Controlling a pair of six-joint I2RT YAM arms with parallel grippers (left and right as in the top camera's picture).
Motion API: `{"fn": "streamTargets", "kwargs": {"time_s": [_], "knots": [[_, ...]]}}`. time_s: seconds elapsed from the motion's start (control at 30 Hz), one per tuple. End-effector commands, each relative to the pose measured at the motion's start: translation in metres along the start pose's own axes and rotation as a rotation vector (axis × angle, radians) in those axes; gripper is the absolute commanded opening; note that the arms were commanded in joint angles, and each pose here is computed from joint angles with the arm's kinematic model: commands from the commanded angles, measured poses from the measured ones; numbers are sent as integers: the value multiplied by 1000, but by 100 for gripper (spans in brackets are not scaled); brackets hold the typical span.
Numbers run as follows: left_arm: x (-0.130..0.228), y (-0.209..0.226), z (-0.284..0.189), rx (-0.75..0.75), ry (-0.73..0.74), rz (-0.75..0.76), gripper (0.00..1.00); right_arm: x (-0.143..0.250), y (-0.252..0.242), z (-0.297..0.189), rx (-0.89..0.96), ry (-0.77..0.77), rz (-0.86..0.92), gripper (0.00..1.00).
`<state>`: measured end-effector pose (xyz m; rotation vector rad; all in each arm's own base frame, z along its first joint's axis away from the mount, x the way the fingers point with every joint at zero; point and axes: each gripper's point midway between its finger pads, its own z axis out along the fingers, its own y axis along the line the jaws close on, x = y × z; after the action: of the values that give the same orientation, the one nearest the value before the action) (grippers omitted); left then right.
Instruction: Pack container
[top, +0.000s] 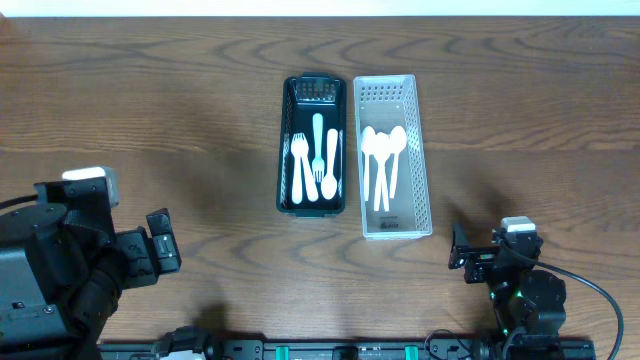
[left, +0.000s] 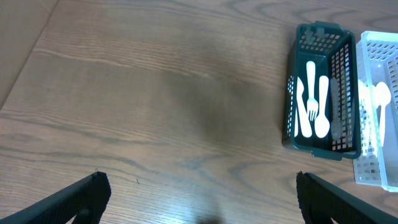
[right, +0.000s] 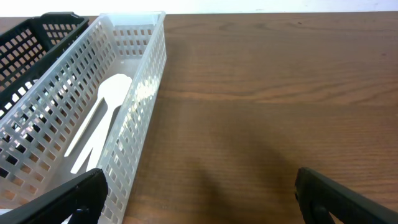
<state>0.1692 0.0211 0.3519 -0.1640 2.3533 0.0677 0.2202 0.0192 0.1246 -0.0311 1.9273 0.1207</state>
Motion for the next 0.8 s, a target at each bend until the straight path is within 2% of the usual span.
{"fn": "streamTargets", "kwargs": {"time_s": [0.0, 0.33, 0.5, 0.63, 0.77], "knots": [[0, 0, 1, -1, 2, 6, 98, 4, -4, 2, 19, 2, 20, 99], [-2, 1, -7, -6, -43, 4, 98, 4, -4, 2, 19, 2, 20, 99], [-15, -11, -2, 65, -204, -4, 98, 4, -4, 2, 19, 2, 20, 99], [-27, -12, 21, 77, -366, -36, 98, 4, -4, 2, 19, 2, 20, 99], [-24, -13, 51, 87, -480, -52, 98, 4, -4, 2, 19, 2, 20, 99]]}}
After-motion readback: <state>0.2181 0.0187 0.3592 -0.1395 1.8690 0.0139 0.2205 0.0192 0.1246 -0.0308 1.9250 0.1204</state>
